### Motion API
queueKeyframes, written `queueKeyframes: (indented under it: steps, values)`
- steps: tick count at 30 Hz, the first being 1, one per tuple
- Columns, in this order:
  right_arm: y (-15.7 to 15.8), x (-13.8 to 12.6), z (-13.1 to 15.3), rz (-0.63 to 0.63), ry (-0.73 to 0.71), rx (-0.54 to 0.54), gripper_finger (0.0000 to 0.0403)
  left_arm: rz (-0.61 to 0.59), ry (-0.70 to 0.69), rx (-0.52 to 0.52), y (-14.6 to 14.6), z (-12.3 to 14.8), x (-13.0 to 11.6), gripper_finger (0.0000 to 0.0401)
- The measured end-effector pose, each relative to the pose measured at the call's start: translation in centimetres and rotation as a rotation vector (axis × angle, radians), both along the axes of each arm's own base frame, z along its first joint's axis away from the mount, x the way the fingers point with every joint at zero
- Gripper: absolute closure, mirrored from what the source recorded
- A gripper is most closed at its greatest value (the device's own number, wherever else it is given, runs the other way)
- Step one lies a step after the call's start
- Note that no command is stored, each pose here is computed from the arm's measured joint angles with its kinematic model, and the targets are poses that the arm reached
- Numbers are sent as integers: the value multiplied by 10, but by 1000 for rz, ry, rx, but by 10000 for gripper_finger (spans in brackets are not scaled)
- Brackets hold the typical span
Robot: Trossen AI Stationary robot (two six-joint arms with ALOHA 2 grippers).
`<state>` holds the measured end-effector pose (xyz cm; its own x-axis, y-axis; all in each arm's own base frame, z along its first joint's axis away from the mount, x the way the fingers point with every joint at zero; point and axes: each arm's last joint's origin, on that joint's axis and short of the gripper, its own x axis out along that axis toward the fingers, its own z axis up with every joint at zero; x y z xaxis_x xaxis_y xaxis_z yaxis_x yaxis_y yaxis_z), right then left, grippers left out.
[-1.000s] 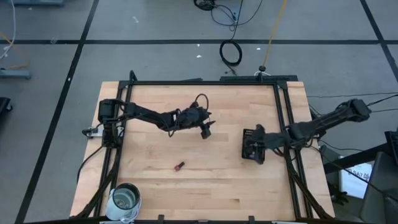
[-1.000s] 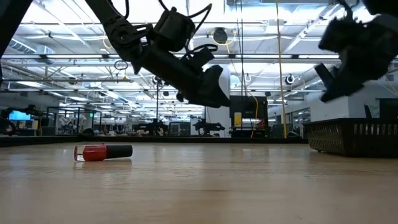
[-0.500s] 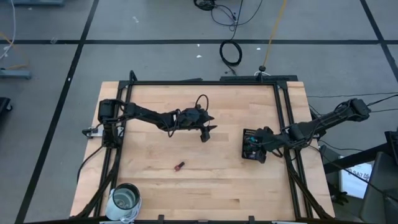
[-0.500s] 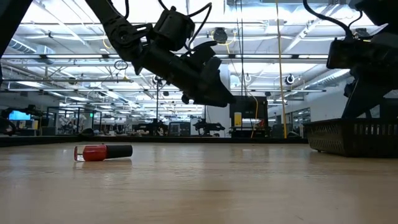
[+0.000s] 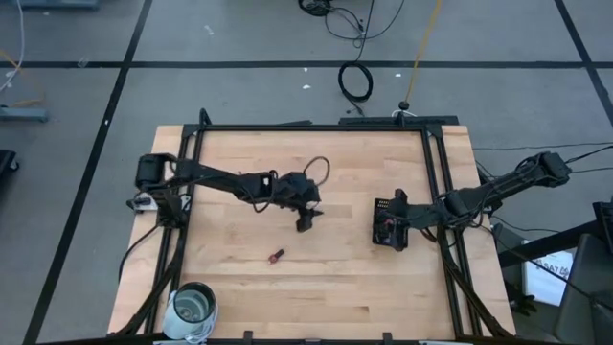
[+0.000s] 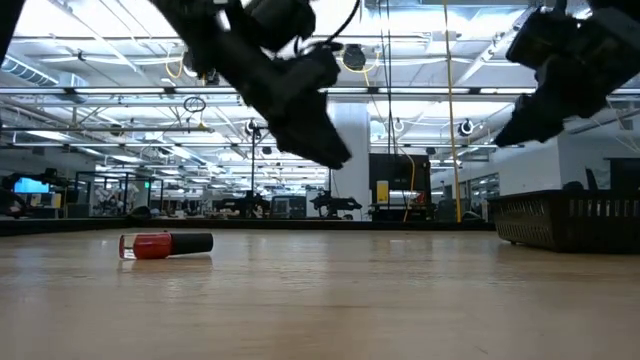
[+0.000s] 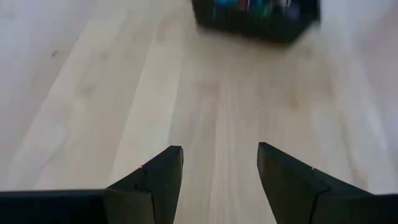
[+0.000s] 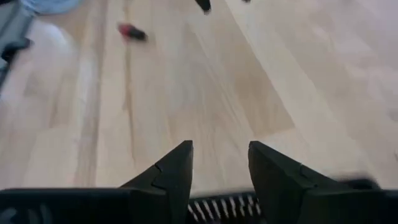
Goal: Pick & Place Nail Polish
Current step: Put the red nail polish into the black basket
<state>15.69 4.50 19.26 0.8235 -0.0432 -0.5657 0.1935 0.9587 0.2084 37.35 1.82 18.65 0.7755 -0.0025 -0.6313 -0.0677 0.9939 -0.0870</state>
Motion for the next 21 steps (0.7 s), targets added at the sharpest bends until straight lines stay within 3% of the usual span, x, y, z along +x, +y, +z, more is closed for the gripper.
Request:
queueKeyframes:
  steps: [4, 7, 14, 21]
  values:
    - [1, 4, 6, 41, -72, -36, 258, -6, 214, 108, -33, 16, -13, 207]
    - [1, 4, 7, 47, -78, -44, 258, -7, 325, 125, -62, 19, -21, 209]
    - [2, 5, 8, 48, -89, -41, 257, 52, 488, -9, -113, 2, -43, 192]
    - [2, 6, 9, 56, -105, -49, 257, 208, 524, -86, -129, -10, -56, 186]
